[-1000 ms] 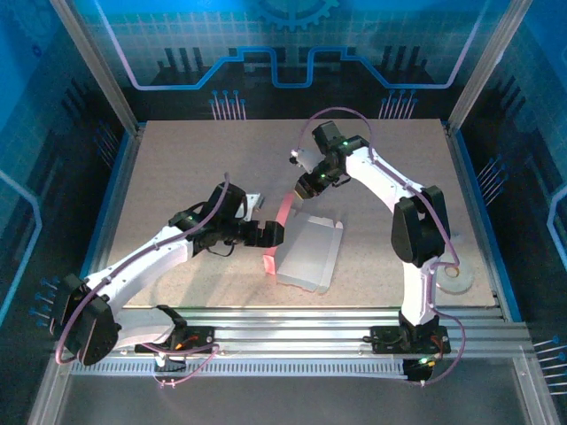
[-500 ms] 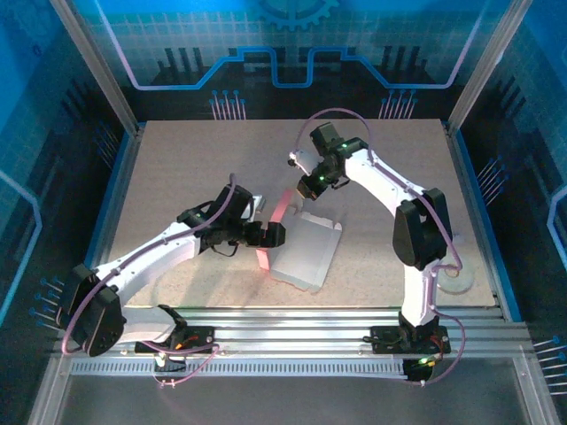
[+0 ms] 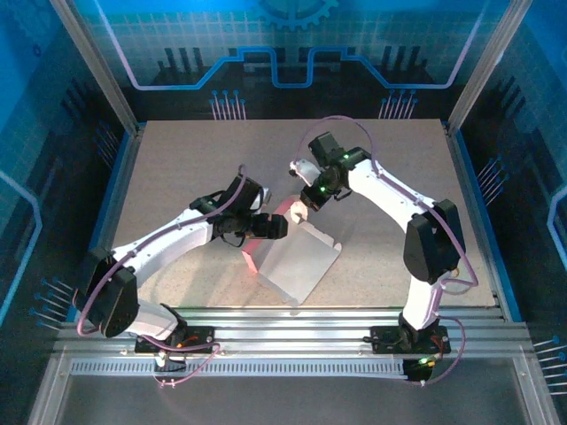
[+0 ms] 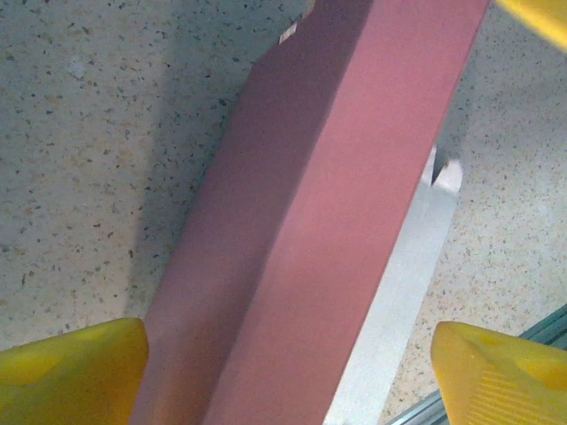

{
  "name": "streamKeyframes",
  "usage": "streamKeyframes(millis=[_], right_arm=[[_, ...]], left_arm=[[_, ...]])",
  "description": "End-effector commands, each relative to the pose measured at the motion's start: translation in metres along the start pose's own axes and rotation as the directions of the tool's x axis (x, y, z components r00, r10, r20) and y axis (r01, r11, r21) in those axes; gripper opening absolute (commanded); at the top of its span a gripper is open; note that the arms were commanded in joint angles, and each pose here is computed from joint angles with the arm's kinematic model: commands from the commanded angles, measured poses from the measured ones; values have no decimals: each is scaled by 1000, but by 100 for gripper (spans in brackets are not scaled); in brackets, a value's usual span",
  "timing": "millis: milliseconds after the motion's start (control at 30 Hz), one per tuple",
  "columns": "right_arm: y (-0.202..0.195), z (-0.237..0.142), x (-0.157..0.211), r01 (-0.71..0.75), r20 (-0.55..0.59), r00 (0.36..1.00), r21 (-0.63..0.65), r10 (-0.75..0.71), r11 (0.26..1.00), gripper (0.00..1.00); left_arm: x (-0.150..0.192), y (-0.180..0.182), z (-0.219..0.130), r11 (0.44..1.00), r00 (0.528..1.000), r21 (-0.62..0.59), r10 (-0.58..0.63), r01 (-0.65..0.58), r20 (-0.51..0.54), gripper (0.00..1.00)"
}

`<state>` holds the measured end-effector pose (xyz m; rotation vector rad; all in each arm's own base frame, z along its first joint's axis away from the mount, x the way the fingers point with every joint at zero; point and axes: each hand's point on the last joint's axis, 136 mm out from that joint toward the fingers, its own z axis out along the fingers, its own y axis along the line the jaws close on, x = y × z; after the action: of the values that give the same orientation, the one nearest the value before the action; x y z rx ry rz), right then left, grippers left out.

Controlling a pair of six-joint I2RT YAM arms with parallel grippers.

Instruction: Fold the paper box

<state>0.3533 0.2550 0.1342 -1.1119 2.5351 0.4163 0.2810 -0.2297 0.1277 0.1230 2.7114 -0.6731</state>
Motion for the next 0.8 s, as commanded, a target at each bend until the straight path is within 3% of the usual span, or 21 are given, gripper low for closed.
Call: streamKeyframes(millis=[0, 767], right_arm=[[12, -2, 5, -34, -5, 999, 3, 34, 999, 2], [53, -6, 22, -59, 43, 997, -83, 63, 995, 0]], left_arm=[[-2, -3, 2, 1000, 1000, -5, 10, -10, -13, 81], [11, 8, 19, 996, 998, -88, 9, -15, -63, 74]])
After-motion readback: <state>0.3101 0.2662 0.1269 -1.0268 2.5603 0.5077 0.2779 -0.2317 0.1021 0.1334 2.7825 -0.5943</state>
